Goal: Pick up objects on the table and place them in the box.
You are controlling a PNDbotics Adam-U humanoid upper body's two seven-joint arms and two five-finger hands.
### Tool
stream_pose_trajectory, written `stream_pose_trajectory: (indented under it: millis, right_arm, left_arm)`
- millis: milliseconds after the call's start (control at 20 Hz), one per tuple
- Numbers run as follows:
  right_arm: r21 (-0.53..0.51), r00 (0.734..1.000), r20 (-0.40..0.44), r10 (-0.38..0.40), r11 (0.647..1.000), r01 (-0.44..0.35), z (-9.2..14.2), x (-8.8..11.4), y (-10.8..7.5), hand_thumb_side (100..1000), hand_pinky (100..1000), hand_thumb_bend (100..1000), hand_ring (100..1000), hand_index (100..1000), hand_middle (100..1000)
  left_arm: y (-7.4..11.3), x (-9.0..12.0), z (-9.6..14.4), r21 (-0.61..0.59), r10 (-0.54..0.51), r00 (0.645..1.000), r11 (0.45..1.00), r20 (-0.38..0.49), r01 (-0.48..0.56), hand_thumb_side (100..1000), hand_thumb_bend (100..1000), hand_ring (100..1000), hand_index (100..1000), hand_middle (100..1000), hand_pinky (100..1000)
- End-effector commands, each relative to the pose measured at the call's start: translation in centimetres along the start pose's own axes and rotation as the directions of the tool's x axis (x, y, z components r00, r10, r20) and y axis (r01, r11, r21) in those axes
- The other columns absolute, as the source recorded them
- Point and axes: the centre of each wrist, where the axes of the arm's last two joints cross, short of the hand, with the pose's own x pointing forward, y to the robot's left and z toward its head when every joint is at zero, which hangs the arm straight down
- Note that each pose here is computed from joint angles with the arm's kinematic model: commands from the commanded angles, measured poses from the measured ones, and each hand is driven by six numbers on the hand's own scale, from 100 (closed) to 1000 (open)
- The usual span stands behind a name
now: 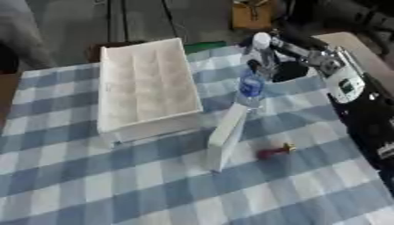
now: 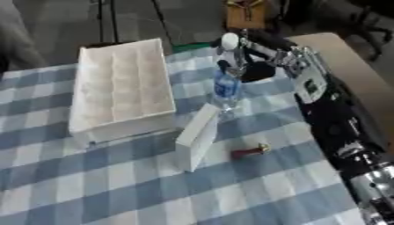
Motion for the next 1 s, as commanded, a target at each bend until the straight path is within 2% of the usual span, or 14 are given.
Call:
stream_pose_trajectory:
  millis: [50,200,450,750,950,1000]
  right_arm:
    - [0.14,0.991,0.018,0.13,0.981,-0.132,0.3,-0.1,0.7,124,164,100,277,673,550]
    - [0.112,0.987,0.026,0.162,0.98,-0.163,0.3,0.0,0.5,113,163,100,243,625,502]
    - [0.069,0.988,0.017,0.153,0.986,-0.154,0.5,-0.1,0.4,100,161,100,208,585,449]
    - [0.008,0.999,0.007,0.044,0.999,-0.044,0.8,0.0,-0.8,100,155,100,195,579,429]
    - [-0.019,0.999,0.03,-0.016,1.0,0.017,0.8,0.6,-2.4,100,152,100,189,574,416]
    - [-0.041,0.999,0.045,-0.03,0.999,0.032,0.6,0.8,-3.3,100,152,100,189,574,416]
  left_arm:
    - [0.0,0.5,-0.4,-0.015,-0.011,1.0,1.0,0.016,0.011,667,711,726,879,775,524]
    - [0.1,0.5,-0.4,-0.014,-0.012,1.0,1.0,0.016,0.012,666,711,726,879,775,524]
    - [0.1,0.5,-0.4,-0.014,-0.011,1.0,1.0,0.017,0.012,666,711,726,880,775,524]
    - [0.1,0.5,-0.4,-0.013,-0.011,1.0,1.0,0.016,0.011,665,711,726,880,775,524]
    - [0.1,0.5,-0.4,-0.015,-0.011,1.0,1.0,0.014,0.011,665,712,726,881,775,524]
    - [0.1,0.5,-0.4,-0.016,-0.011,1.0,1.0,0.014,0.011,665,712,726,881,775,524]
